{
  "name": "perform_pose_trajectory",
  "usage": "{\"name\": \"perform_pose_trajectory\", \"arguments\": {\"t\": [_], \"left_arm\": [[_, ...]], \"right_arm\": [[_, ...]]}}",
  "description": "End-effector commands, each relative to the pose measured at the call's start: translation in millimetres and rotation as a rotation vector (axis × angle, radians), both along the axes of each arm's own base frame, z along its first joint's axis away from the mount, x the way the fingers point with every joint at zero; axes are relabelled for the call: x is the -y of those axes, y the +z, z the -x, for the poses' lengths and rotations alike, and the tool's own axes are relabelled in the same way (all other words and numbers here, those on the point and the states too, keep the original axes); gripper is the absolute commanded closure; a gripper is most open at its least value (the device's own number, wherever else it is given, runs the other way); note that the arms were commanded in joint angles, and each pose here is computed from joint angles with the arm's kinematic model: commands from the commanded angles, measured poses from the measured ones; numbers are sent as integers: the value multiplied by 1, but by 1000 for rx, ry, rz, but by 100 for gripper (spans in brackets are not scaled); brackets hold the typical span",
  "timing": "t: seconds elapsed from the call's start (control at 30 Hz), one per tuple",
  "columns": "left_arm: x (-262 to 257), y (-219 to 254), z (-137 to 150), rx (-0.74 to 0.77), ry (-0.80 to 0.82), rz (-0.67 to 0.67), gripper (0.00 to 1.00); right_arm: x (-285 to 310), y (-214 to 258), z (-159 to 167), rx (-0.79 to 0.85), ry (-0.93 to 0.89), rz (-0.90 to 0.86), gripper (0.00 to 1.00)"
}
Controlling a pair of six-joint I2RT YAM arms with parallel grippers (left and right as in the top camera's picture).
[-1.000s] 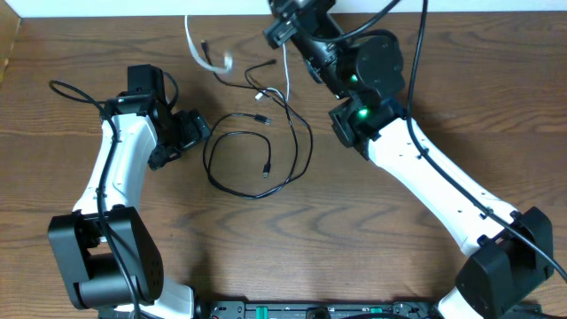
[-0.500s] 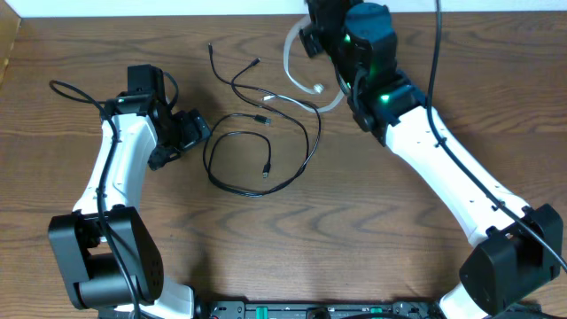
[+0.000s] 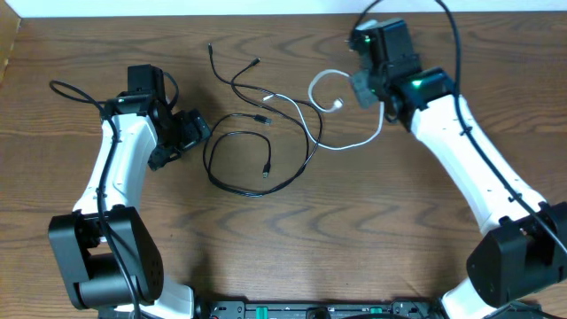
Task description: Untangle cables
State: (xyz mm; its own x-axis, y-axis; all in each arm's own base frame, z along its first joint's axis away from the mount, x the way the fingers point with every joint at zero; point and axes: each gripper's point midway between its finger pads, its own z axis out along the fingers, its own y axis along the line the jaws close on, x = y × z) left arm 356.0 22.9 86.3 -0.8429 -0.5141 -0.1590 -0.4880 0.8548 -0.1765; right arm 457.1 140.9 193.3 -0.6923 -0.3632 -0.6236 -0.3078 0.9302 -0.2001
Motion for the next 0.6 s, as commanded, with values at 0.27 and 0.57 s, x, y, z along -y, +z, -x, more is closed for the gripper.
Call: {"name": "perform_pose_trajectory", "arguments": {"t": [0.27, 0.57], "left_arm": [[-3, -4, 3, -15, 5, -12, 2], [-4, -4, 3, -15, 5, -12, 2]], "right_arm": [[3, -22, 15, -112, -9, -127, 99], [4, -34, 17, -123, -10, -123, 99]]}}
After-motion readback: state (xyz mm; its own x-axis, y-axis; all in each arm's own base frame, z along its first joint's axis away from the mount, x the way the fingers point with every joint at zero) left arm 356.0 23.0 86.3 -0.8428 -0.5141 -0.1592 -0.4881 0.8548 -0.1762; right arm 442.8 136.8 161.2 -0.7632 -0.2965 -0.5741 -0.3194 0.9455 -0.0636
